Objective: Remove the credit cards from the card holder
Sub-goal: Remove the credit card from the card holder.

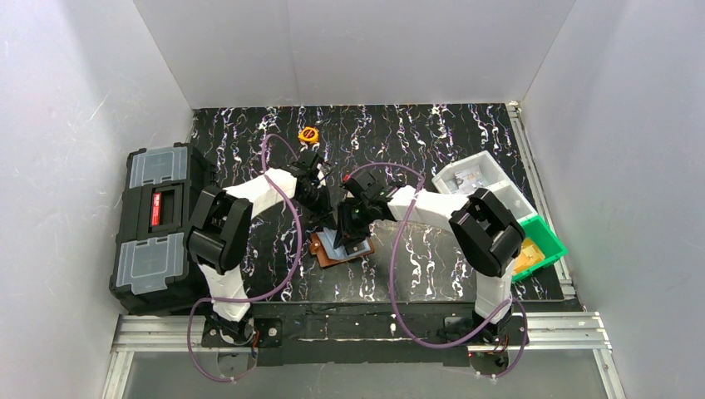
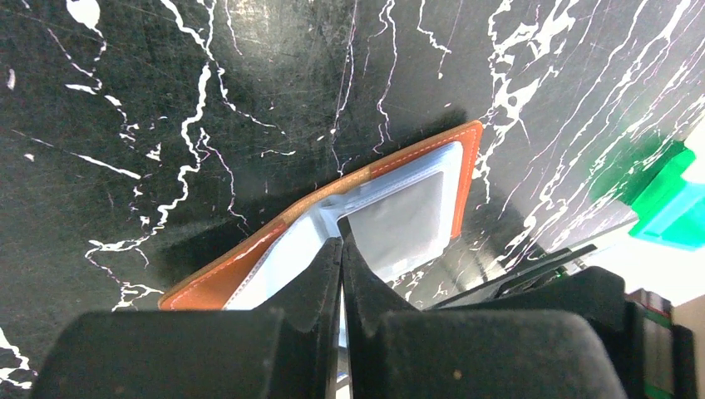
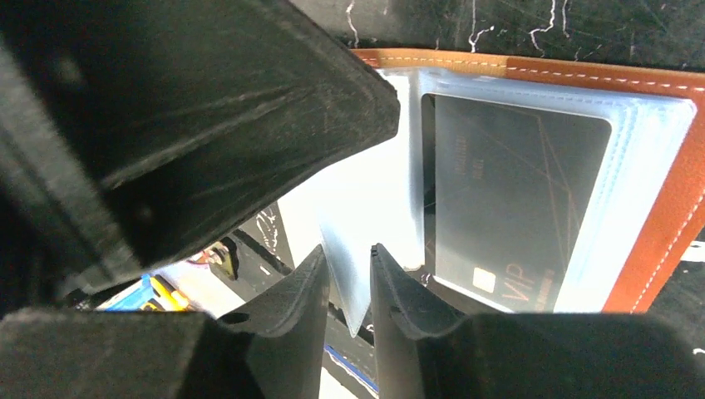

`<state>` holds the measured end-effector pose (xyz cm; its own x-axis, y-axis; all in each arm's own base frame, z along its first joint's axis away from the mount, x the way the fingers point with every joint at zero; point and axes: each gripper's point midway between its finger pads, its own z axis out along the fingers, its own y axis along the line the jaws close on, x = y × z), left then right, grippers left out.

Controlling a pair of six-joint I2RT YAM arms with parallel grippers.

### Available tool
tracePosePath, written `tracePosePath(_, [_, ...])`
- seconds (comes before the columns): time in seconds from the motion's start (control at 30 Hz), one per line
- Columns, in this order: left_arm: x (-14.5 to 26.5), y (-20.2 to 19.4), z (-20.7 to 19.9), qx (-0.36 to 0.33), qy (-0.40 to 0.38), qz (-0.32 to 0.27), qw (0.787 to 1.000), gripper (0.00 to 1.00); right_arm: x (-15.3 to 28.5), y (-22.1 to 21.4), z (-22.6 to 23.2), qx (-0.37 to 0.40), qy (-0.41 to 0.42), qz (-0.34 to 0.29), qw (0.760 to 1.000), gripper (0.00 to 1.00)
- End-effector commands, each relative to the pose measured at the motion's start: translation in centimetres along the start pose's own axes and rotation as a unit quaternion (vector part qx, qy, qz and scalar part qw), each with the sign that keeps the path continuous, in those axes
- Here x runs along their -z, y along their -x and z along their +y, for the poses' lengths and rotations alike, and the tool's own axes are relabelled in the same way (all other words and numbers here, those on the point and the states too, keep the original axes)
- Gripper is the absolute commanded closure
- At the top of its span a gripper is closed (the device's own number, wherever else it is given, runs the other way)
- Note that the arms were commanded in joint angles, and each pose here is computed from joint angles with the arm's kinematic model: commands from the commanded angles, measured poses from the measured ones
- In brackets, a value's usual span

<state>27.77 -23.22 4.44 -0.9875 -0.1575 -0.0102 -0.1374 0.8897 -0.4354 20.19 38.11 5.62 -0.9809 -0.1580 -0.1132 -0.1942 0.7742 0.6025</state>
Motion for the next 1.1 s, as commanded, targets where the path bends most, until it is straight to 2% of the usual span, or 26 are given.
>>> tracePosePath(0.0, [0.7, -0.8, 0.6, -0.007, -0.001, 0.016, 1.000, 1.00, 2.0, 0.5, 1.8, 0.025, 0.019, -0.029, 0.999, 0.66])
tracePosePath(0.23, [1.3, -1.1, 1.0, -0.020, 0.000, 0.024, 1.000, 1.00, 3.4, 0.7, 1.2, 0.034, -0.003, -0.047, 0.998, 0.51])
tracePosePath(0.4, [1.8, -1.6, 0.8, -0.022, -0.008, 0.025, 0.999, 1.00, 3.5, 1.0, -0.2, 0.031, -0.037, -0.052, 0.997, 0.49])
tracePosePath(0.43, [1.9, -1.7, 0.6, -0.021, -0.013, 0.026, 0.999, 0.99, 3.4, 1.0, -0.7, 0.030, -0.047, -0.052, 0.997, 0.49])
tracePosePath(0.5, [2.0, -1.9, -0.1, -0.014, -0.034, 0.025, 0.999, 0.92, 3.3, 1.3, -1.8, 0.026, -0.069, -0.053, 0.996, 0.49])
tracePosePath(0.53, [2.1, -2.1, -0.5, -0.008, -0.044, 0.027, 0.999, 0.86, 3.3, 1.4, -2.3, 0.024, -0.078, -0.052, 0.995, 0.50])
tracePosePath(0.63, [2.2, -2.2, -1.3, 0.009, -0.068, 0.018, 0.997, 0.78, 3.3, 1.7, -3.4, 0.017, -0.092, -0.052, 0.994, 0.56])
tracePosePath(0.87, [1.3, -2.6, -2.8, 0.042, -0.109, 0.021, 0.993, 0.77, 2.8, 2.2, -5.2, 0.016, -0.122, -0.052, 0.991, 0.61])
tracePosePath(1.07, [-0.1, -3.1, -2.2, 0.052, -0.100, 0.026, 0.993, 0.78, 2.6, 2.2, -6.2, 0.013, -0.134, -0.051, 0.990, 0.62])
